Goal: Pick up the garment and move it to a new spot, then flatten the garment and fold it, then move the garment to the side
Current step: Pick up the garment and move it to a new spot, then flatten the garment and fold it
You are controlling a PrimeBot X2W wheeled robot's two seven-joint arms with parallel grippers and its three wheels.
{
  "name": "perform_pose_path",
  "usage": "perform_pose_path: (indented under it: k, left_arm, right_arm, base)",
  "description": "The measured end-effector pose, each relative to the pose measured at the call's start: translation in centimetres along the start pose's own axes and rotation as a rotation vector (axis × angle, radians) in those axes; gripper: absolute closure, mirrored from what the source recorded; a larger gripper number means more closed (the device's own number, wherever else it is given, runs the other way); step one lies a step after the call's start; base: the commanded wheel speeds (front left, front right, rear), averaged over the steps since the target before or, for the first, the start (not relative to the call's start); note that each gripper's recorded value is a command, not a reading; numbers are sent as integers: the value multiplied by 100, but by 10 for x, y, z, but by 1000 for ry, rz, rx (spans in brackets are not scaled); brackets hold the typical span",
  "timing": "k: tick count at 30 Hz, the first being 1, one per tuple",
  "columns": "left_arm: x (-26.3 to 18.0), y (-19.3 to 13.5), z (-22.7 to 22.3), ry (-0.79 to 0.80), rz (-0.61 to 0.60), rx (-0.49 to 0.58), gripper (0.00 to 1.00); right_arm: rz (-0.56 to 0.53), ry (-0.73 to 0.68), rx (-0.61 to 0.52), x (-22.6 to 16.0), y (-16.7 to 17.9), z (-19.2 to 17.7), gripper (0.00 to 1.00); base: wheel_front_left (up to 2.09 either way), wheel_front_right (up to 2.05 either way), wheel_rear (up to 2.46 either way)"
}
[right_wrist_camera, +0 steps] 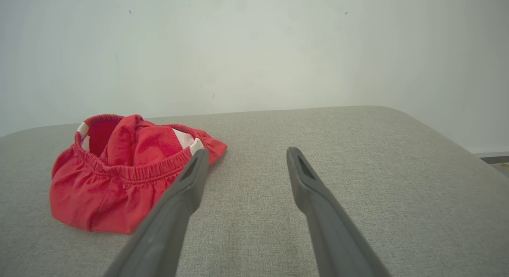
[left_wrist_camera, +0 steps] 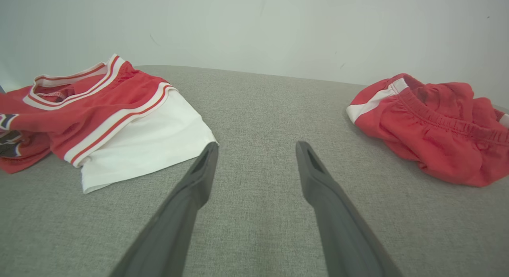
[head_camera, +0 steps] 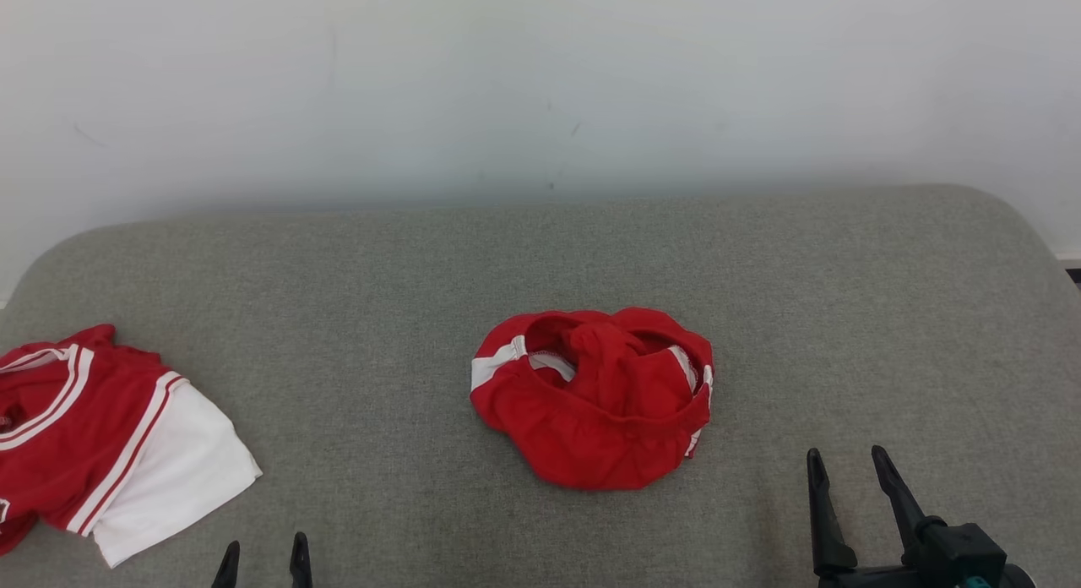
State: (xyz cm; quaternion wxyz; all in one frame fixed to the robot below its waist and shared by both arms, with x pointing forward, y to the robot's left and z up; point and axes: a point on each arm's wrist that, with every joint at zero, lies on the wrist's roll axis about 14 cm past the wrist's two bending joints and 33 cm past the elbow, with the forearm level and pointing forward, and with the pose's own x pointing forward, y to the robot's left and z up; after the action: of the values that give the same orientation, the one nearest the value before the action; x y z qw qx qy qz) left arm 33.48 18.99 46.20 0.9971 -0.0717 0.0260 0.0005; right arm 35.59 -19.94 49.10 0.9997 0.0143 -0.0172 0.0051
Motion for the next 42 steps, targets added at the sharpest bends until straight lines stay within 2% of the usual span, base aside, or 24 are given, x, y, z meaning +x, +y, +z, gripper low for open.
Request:
perform_pose_path:
  k: [20, 24, 30, 38, 42]
  left_arm:
    - [4, -3, -4, 13, -12, -7, 0]
    - [10, -14, 2, -5, -49, -1, 0]
    - [31, -61, 13, -7, -212, 25, 0]
    - [52, -170, 11, 152, -577, 90, 0]
    - [60, -212, 15, 203, -719, 124, 0]
  right_arm:
    - [-11, 7, 3, 1, -3, -2, 0]
    - [-13, 8, 4, 1, -4, -3, 0]
    - [-22, 3, 9, -1, -6, -1, 0]
    - [-89, 7, 9, -10, -27, -2, 0]
    - [-131, 7, 11, -16, -40, -1, 0]
  base:
    - [0, 0, 0]
    - [0, 0, 0]
    - [0, 0, 0]
    - [0, 0, 0]
    - [0, 0, 0]
